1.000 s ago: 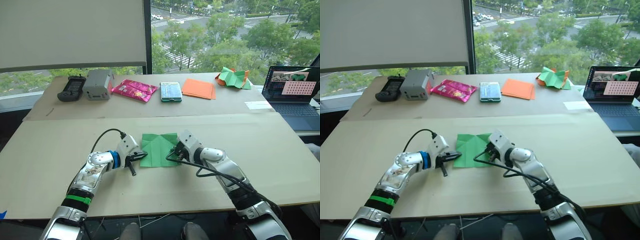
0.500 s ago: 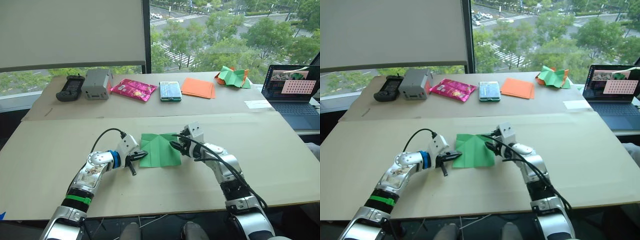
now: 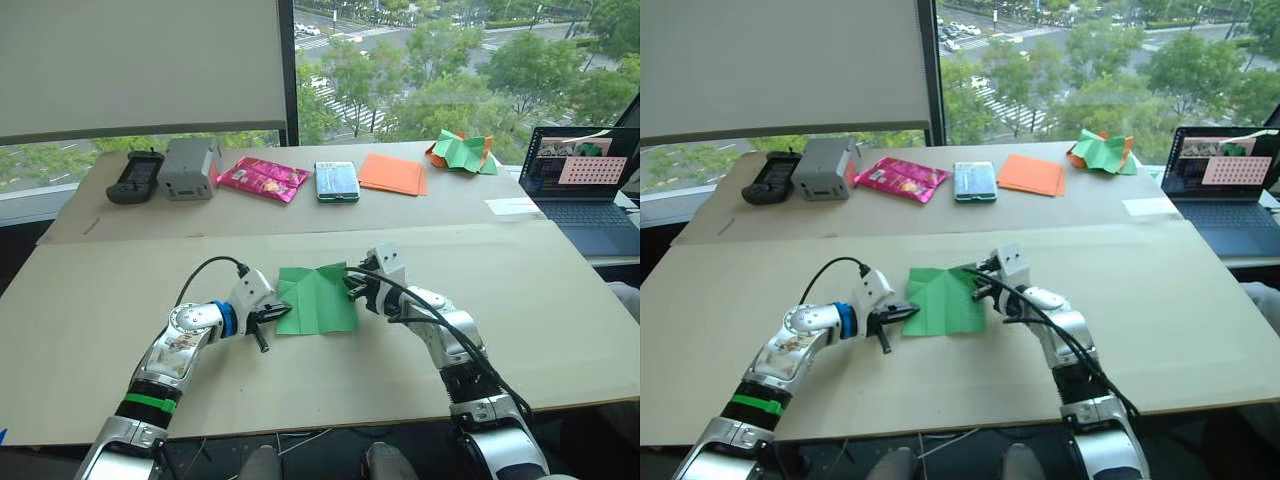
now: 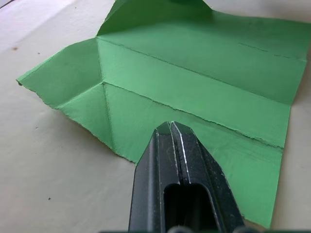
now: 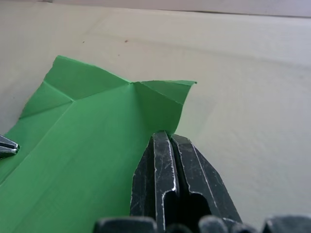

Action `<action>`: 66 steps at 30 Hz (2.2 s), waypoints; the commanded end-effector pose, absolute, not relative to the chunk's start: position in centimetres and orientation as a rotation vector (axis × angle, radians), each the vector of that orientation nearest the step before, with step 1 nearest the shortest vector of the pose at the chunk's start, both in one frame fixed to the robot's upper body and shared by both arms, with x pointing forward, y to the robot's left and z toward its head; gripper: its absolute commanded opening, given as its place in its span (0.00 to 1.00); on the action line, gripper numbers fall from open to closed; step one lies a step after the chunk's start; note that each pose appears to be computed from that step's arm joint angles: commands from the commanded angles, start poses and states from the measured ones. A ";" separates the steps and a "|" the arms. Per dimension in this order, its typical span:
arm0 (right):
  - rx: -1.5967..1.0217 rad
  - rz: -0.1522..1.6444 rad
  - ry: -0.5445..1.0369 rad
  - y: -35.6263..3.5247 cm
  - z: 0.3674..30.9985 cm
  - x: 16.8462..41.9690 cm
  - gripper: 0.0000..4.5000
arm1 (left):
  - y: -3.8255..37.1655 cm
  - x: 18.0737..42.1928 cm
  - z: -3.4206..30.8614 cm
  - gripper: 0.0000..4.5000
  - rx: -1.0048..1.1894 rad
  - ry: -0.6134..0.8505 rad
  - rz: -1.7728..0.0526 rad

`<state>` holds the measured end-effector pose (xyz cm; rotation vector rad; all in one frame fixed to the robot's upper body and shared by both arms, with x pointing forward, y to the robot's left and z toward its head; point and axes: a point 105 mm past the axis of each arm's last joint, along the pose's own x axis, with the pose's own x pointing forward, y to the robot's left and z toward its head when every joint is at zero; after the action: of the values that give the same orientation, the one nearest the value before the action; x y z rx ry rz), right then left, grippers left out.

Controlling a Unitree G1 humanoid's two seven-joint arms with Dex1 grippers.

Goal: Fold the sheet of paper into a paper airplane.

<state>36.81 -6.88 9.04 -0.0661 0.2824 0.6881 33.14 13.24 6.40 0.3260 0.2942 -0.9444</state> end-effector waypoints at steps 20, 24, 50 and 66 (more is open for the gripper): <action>-0.929 0.928 -0.091 -2.9 10.1 30.4 0.01 | 14.5 32.0 11.2 0.00 0.229 0.234 -0.914; -0.990 0.934 -0.002 -3.3 8.9 30.6 0.01 | 12.9 33.2 11.2 0.00 0.250 0.234 -0.971; -1.094 0.928 0.020 -2.7 9.0 30.2 0.01 | 9.6 36.5 8.0 0.00 0.540 0.297 -1.114; -1.097 0.918 0.053 -2.9 8.6 30.3 0.01 | 15.5 37.7 13.8 0.00 0.539 0.201 -0.955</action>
<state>30.30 -2.95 7.70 -1.0904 0.0803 0.9340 37.67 15.63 11.85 0.5422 0.2658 -0.9545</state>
